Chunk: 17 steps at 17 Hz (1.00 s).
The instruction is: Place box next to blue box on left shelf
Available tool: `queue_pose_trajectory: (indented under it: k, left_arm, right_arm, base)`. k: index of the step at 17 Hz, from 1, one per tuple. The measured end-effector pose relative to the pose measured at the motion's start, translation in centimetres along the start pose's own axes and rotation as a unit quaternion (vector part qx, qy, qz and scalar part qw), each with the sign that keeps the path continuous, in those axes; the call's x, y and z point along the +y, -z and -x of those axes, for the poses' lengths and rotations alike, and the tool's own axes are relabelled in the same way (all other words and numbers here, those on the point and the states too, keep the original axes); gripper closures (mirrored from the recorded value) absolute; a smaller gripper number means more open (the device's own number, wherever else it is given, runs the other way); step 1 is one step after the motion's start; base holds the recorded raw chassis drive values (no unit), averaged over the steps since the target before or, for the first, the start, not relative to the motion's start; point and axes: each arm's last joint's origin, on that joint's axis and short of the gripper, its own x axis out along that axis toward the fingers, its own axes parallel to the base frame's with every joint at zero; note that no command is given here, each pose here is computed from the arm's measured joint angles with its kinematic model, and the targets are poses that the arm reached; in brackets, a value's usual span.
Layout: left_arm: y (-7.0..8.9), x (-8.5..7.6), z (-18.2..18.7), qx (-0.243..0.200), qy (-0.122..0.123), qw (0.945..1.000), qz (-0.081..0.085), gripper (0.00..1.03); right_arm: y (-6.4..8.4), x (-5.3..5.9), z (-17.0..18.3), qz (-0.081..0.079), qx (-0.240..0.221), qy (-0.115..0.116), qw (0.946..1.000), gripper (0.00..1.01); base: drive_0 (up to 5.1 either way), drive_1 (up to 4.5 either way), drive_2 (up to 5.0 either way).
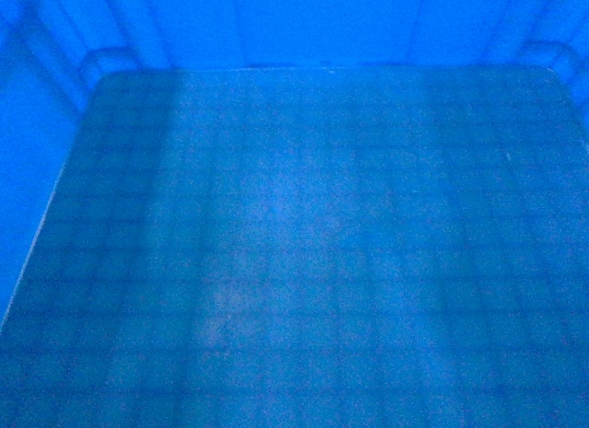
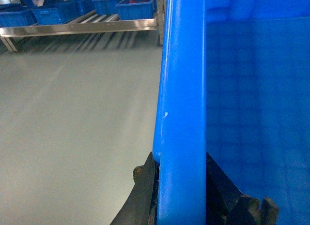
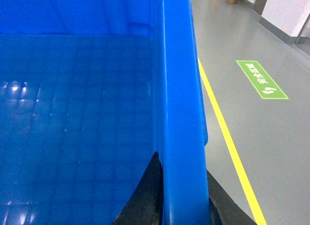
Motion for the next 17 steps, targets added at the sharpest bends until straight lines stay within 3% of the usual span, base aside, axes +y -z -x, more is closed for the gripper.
queue_pose_trajectory:
  k: [17]
  left_arm:
    - [0.01, -0.02, -0.01, 0.000, 0.001, 1.0000, -0.001, 0.88]
  right_arm:
    - [0.02, -0.02, 0.01, 0.000, 0.001, 0.001, 1.0000, 0.91]
  base:
    - [-0.1, 3.92, -4.1]
